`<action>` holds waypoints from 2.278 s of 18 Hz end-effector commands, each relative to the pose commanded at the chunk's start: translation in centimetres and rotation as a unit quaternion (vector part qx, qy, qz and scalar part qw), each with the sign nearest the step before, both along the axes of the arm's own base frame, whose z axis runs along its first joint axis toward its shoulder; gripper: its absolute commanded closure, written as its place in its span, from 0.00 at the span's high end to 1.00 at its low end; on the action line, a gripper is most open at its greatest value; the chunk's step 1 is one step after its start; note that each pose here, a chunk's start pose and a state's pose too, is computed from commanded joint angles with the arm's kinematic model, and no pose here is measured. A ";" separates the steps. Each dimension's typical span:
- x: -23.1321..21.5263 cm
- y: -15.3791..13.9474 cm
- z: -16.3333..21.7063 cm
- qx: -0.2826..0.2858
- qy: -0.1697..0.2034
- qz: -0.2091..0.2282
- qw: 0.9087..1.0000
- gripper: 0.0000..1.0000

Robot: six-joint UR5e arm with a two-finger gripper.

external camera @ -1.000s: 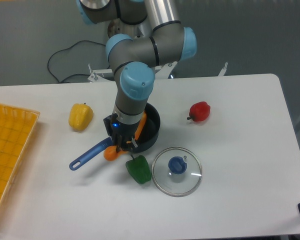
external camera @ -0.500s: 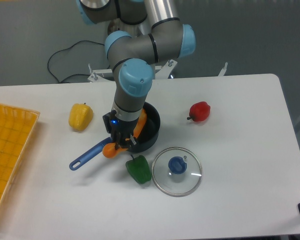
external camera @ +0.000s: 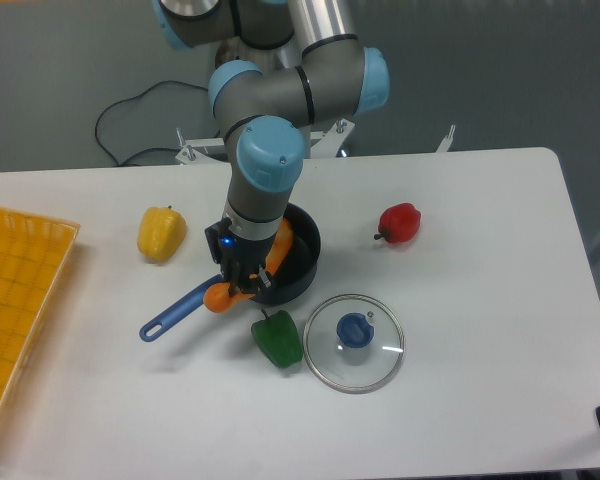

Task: Place the long bread in the pot

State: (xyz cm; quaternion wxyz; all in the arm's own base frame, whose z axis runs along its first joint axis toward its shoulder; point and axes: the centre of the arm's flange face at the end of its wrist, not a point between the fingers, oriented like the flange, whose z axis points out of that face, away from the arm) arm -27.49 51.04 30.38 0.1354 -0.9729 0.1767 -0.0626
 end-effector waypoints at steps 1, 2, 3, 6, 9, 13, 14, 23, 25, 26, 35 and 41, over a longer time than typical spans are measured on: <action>0.1 -0.1 -0.2 -0.001 -0.001 -0.001 1.000 0.18; 0.1 -0.1 -0.2 -0.002 -0.001 -0.002 1.000 0.18; 0.1 -0.1 -0.1 -0.001 -0.001 -0.002 1.000 0.18; 0.1 -0.1 -0.2 -0.002 -0.001 -0.002 1.000 0.18; 0.2 -0.3 -0.2 -0.002 -0.001 -0.004 1.000 0.19; 0.3 -0.3 -0.3 -0.002 -0.001 -0.004 1.000 0.23; 0.3 -0.3 -0.3 -0.003 -0.001 -0.006 1.000 0.24; 0.2 -0.6 -0.6 -0.016 0.016 -0.023 0.999 0.45; -0.1 -0.5 -0.3 -0.013 0.018 -0.022 1.000 0.66; 0.0 -0.4 -0.2 -0.013 0.019 -0.022 0.999 0.80; -0.4 -0.2 0.4 -0.009 0.023 -0.016 1.000 0.99; -1.1 0.5 1.8 -0.001 0.032 -0.012 0.999 1.00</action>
